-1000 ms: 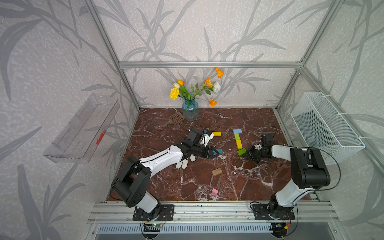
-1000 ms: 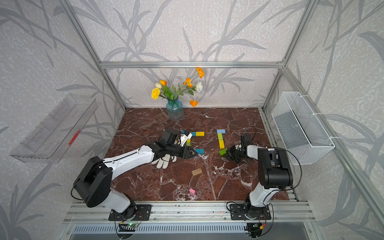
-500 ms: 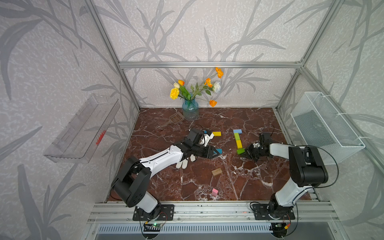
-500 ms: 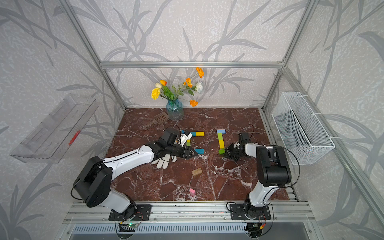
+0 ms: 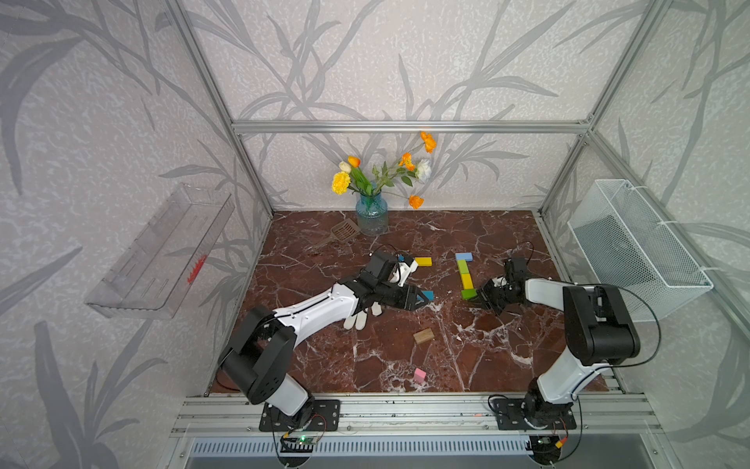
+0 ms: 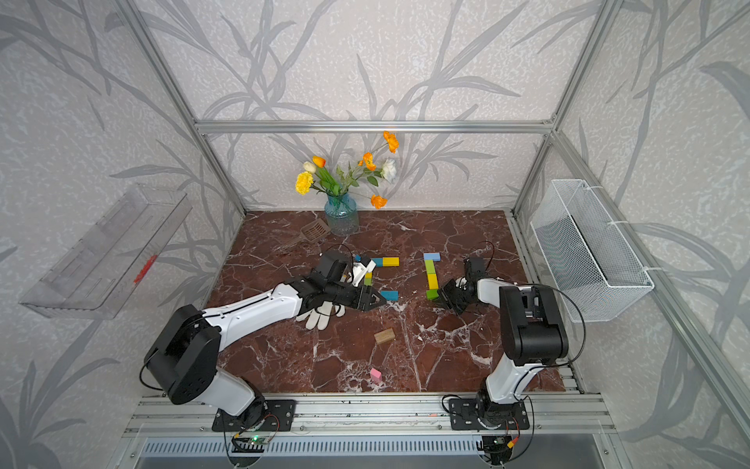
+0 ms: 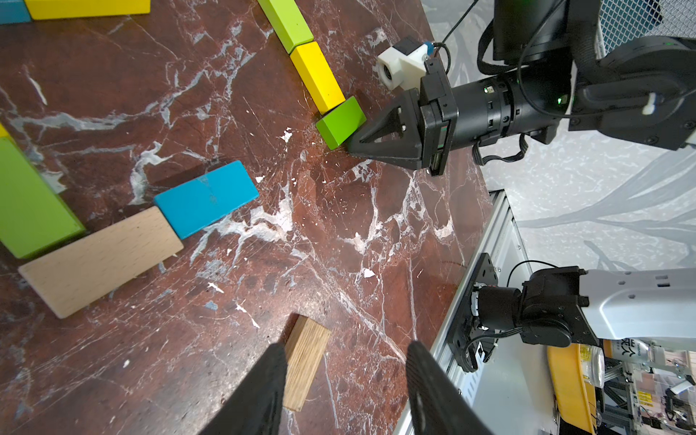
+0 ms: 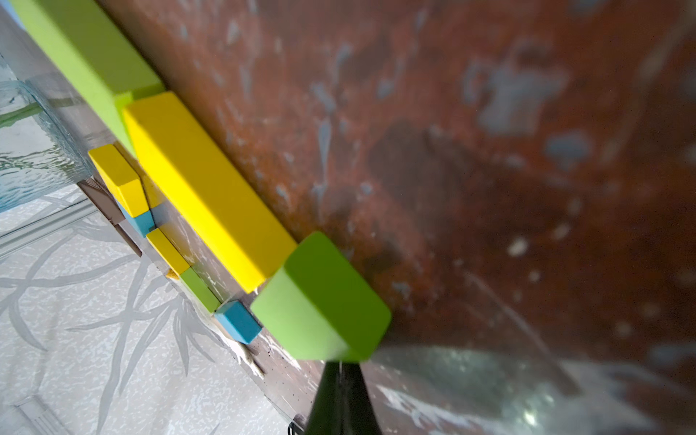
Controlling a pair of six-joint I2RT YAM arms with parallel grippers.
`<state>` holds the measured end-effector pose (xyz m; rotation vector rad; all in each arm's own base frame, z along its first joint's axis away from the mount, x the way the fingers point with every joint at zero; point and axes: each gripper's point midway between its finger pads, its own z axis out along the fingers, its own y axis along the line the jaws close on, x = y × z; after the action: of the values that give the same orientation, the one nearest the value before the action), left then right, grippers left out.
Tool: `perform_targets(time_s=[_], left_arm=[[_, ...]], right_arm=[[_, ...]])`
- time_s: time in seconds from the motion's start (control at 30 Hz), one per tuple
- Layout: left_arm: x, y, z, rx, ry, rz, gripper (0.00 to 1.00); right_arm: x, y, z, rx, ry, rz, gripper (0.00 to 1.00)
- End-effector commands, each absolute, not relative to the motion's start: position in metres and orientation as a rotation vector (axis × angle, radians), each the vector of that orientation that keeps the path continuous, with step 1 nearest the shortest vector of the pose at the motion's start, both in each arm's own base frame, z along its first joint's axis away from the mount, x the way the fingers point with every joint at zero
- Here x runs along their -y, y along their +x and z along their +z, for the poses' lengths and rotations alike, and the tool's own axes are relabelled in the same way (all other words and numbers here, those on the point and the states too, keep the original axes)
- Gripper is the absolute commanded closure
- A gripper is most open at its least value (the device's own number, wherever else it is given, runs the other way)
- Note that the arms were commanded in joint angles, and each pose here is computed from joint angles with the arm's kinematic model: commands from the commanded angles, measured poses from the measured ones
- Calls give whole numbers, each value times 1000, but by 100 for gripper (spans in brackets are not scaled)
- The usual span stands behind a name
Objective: Assemble the letter c with building blocks
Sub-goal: Assemble the building block at the center of the board.
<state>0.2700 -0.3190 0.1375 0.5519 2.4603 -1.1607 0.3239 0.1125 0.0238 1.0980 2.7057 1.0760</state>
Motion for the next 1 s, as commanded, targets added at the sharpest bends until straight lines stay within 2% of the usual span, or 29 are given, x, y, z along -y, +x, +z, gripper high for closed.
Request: perform_targets(time_s=[0.0,0.2,0.4,0.97], left_arm=[[322,272,138,-2440,569,-1172,47],[323,271,141,-2430,570,-1180,47],[320,270,144,-2425,570,-1177,48],[314,265,144,-2423,580,-1158,47]], right_arm=[[-114,312,39,-2726,1032,1014,100],[-123,307,59,-2780,839,931,100],[-135,320,66,-2834,653,899,100],[-156,339,50,-2982,104,752,100]])
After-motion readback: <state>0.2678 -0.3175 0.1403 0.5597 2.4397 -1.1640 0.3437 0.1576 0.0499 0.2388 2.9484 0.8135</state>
